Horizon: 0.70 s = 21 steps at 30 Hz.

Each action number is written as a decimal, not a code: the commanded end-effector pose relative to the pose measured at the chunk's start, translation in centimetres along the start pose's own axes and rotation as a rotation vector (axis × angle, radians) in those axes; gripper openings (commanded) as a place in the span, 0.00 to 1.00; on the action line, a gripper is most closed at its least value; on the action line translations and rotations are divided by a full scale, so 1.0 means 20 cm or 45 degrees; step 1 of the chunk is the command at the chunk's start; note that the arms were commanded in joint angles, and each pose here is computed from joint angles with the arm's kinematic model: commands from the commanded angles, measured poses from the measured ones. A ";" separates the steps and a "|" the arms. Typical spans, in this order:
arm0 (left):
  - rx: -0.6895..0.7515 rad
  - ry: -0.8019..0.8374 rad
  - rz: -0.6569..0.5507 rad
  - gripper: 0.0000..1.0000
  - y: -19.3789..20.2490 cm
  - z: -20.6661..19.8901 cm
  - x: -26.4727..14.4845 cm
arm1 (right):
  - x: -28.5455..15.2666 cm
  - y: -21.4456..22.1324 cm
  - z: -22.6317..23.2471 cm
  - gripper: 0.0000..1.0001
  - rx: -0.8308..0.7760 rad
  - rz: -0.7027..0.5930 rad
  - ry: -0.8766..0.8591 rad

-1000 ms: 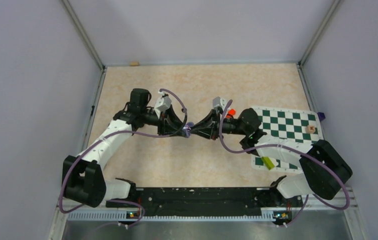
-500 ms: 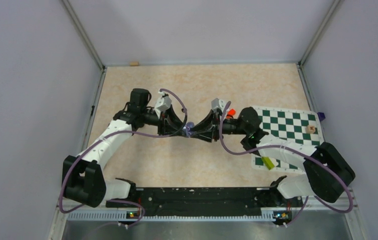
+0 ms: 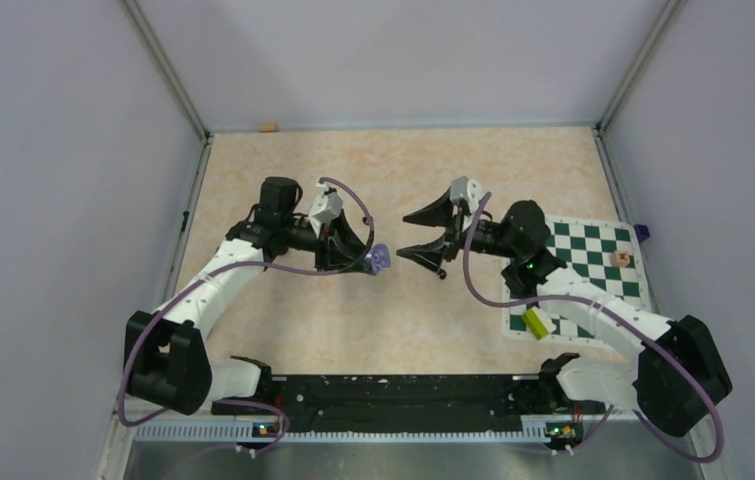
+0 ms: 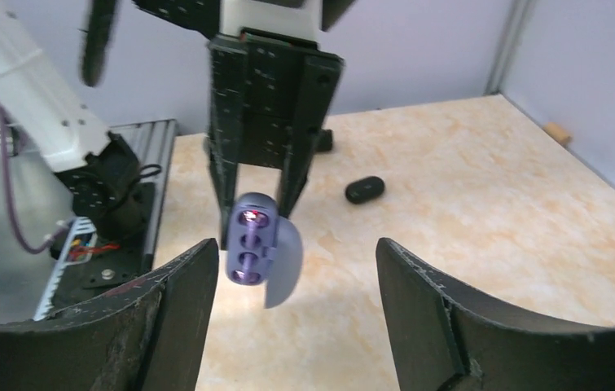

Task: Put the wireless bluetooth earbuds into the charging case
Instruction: Close the charging case with the earbuds inside.

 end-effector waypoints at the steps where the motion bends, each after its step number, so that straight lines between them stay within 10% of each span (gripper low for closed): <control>1: 0.071 0.035 -0.018 0.00 -0.03 -0.04 0.00 | -0.02 -0.01 -0.16 0.72 -0.101 0.056 0.229; 10: 0.070 0.037 -0.018 0.00 -0.03 -0.04 0.00 | -0.06 0.13 -0.29 0.99 -0.148 0.137 0.445; 21: 0.078 0.035 -0.018 0.00 -0.04 -0.04 0.00 | -0.05 0.24 -0.31 0.99 -0.072 0.210 0.461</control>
Point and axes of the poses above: each gripper's point midway between its finger pads, its own x axis out along the fingers, its own z axis along the line the jaws close on, y = z × x, the point moved 3 cm from there along -x, back along the fingers, and after that the axes turned 9 degrees about -x, right-handed, at the moved point
